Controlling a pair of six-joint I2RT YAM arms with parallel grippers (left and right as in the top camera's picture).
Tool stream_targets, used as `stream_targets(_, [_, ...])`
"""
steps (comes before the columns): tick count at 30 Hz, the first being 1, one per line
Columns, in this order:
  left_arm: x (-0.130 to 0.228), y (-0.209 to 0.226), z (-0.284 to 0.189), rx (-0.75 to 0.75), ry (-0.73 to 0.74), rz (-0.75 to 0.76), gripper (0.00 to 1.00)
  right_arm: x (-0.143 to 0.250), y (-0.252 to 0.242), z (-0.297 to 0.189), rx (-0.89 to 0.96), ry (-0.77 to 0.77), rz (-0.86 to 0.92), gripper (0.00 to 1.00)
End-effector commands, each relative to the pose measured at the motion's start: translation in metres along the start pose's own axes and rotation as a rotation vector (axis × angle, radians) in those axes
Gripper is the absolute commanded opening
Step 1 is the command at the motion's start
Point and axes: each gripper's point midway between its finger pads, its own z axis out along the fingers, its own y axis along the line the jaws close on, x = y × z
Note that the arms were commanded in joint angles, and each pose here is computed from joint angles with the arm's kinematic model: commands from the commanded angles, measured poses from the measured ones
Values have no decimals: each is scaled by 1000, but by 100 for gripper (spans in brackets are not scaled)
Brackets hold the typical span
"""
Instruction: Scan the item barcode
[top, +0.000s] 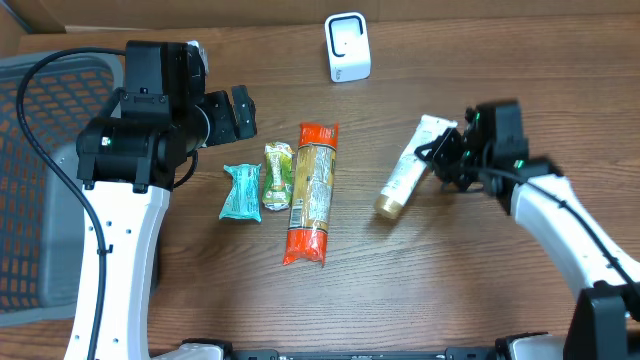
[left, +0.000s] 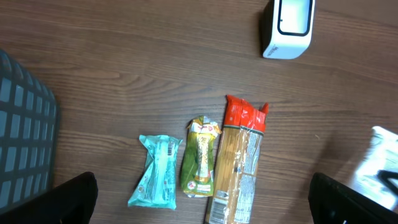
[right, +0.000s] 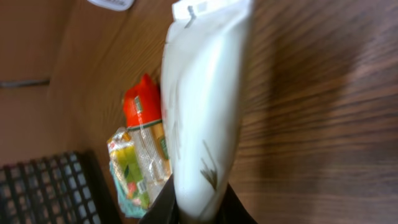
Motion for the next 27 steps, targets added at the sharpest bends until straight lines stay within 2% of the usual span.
stream_targets(1, [-1,-2,-1,9,0,13,100,16,-18,17,-53,-9,199,4])
stream_targets(4, [-1,-2,-1,9,0,13,100,18,-21,24,-156,-57,200,4])
stream_targets(6, [-1,-2,-1,9,0,13,99,20,-24,24,-183,-71,184,9])
stream_targets(7, [-1,-2,-1,9,0,13,100,22,-27,25,-175,-70,177,14])
stream_targets(9, [-1,-2,-1,9,0,13,99,27,-29,26,-166,-51,125,35])
stream_targets(11, [-1,-2,-1,9,0,13,100,36,-33,27,-156,-10,83,46])
stream_targets(14, [-1,-2,-1,9,0,13,100,47,-40,28,-130,41,42,51])
stream_targets(15, [-1,-2,-1,9,0,13,100,50,-41,27,-132,53,8,57])
stream_targets(20, [-1,-2,-1,9,0,13,100,51,-37,18,-119,127,-107,65])
stream_targets(23, [-1,-2,-1,9,0,13,100,46,-28,6,-49,175,-212,66])
stream_targets(27, [-1,-2,-1,9,0,13,100,22,-9,-24,127,150,-383,76])
